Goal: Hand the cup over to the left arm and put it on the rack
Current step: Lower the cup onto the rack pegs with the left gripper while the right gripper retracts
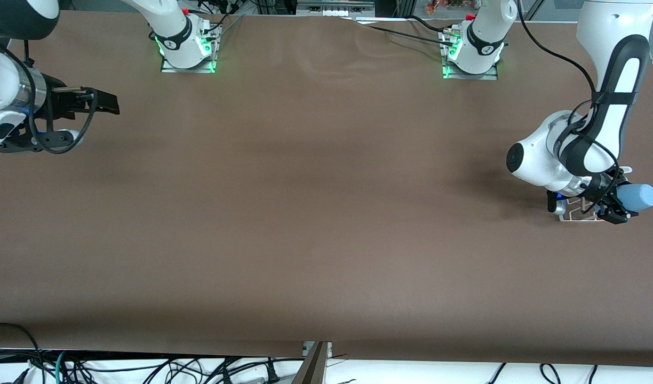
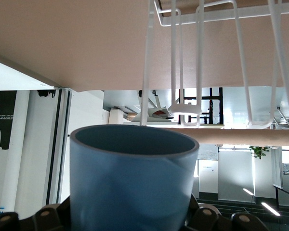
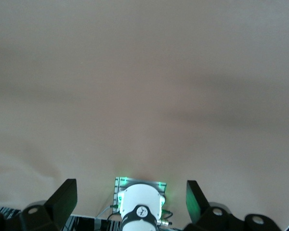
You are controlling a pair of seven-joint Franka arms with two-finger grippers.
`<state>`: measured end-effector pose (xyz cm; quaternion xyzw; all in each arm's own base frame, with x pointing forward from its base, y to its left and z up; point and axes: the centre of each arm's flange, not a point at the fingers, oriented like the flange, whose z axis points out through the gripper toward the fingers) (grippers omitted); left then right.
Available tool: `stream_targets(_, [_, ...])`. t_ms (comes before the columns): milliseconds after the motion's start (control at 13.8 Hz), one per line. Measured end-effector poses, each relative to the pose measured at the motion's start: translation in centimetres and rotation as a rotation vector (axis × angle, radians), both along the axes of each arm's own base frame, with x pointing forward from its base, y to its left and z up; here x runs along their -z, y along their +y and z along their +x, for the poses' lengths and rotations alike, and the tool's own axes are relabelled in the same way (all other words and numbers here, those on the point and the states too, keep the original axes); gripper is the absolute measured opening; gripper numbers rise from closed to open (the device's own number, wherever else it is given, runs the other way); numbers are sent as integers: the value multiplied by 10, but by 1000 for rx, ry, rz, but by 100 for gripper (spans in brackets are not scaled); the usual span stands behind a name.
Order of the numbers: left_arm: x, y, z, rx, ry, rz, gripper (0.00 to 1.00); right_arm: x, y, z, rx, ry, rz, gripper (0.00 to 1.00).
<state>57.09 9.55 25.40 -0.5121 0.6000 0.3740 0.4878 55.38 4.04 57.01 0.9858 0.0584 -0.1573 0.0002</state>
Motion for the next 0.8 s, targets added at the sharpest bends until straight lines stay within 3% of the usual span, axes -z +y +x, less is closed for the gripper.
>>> stream_targets(218, [5, 0, -4, -3, 4, -1, 78, -7, -41, -18, 62, -77, 10, 100])
stream_targets(436, [9, 0, -8, -8, -2, -2, 78, -47, -72, -34, 104, -215, -27, 100])
stream_targets(655, [17, 1, -15, -1, -27, 4, 78, -58, -77, -39, 100, -263, -70, 100])
stream_targets(800, [22, 2, -19, -4, -36, 1, 78, -51, -78, -34, 113, -272, -50, 100])
